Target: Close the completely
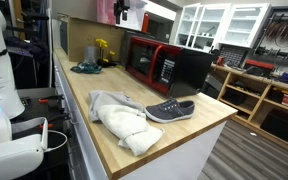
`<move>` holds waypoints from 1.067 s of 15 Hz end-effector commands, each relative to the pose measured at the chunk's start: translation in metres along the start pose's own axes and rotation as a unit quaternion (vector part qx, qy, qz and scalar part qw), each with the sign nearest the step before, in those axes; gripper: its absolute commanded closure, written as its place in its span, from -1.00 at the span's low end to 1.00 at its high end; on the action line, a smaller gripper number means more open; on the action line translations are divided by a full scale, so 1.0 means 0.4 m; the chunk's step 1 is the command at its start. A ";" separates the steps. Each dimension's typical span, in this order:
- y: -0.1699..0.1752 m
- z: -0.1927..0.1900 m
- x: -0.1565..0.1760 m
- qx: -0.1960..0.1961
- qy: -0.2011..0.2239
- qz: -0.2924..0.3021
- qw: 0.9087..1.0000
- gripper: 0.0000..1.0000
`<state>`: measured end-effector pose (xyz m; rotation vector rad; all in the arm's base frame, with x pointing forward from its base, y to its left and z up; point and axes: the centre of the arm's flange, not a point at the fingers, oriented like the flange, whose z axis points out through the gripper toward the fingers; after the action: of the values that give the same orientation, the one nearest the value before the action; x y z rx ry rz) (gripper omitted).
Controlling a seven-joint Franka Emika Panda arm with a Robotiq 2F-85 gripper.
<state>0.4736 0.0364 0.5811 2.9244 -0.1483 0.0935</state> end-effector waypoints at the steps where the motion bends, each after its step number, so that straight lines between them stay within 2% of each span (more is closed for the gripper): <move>1: -0.005 0.007 -0.041 -0.010 0.016 -0.038 0.999 -1.00; 6: -0.018 -0.002 -0.055 0.006 0.023 -0.038 0.999 -1.00; 7: -0.022 0.000 -0.029 -0.001 0.009 -0.037 0.999 -1.00; 16: -0.022 -0.004 -0.037 -0.001 0.013 -0.037 0.999 -1.00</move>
<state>0.4598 0.0466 0.5796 2.9216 -0.0356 0.1182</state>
